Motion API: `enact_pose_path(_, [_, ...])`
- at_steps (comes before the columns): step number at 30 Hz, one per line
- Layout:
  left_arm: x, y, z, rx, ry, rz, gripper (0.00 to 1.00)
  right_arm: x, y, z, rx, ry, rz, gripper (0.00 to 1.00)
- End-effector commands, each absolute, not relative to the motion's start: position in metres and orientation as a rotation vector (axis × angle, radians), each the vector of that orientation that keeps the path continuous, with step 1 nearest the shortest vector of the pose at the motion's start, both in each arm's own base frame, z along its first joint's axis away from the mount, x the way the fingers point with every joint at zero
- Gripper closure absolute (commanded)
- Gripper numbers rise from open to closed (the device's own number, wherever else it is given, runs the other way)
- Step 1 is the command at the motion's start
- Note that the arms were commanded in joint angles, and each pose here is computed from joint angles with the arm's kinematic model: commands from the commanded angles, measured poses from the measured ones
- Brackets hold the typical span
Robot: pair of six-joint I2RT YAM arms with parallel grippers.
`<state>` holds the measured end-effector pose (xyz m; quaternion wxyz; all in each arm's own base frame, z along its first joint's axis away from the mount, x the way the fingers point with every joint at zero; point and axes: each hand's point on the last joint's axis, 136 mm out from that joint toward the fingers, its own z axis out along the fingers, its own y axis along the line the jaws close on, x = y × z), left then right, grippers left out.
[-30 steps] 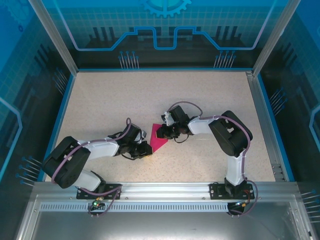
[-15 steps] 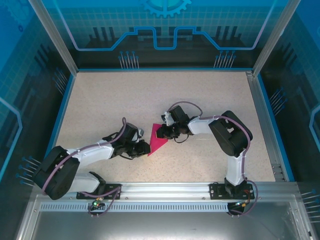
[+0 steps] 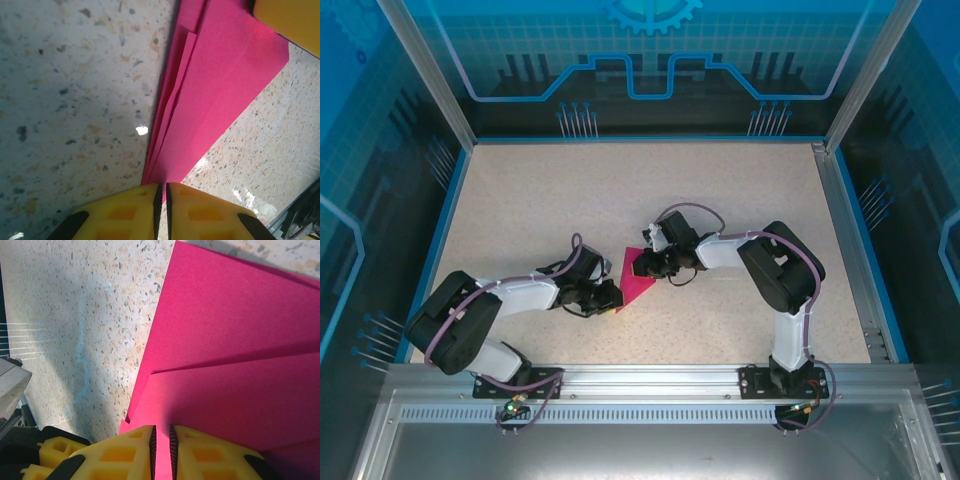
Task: Fold a paper plane with a square sheet of paper (pick it up from the middle)
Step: Fourth fold the wing at the center of the table.
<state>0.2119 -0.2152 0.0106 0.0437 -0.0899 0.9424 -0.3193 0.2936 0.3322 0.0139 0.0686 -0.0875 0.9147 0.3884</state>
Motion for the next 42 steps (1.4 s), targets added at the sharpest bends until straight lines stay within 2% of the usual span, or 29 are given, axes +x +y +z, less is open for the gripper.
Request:
enact_pose_path(1, [0.194, -0.196, -0.014, -0.326, 2.959, -0.865, 0.85, 0.265, 0.294, -0.048, -0.185, 2.977, 0.898, 0.82])
enact_pose_path(13, [0.204, -0.202, 0.012, -0.273, 2.894, -0.902, 0.80, 0.264, 0.292, -0.049, -0.201, 2.993, 0.876, 0.82])
enact_pose_path(28, [0.230, -0.220, 0.054, -0.196, 2.816, -0.961, 0.80, 0.248, 0.287, -0.043, -0.404, 2.992, 0.885, 0.82])
enact_pose_path(36, [0.237, -0.222, 0.058, -0.206, 2.797, -0.959, 0.78, 0.241, 0.286, -0.026, -0.632, 2.955, 0.891, 0.81])
enact_pose_path(42, [0.246, -0.220, 0.058, -0.224, 2.788, -0.910, 0.78, 0.255, 0.296, 0.011, -0.614, 2.861, 0.926, 0.80])
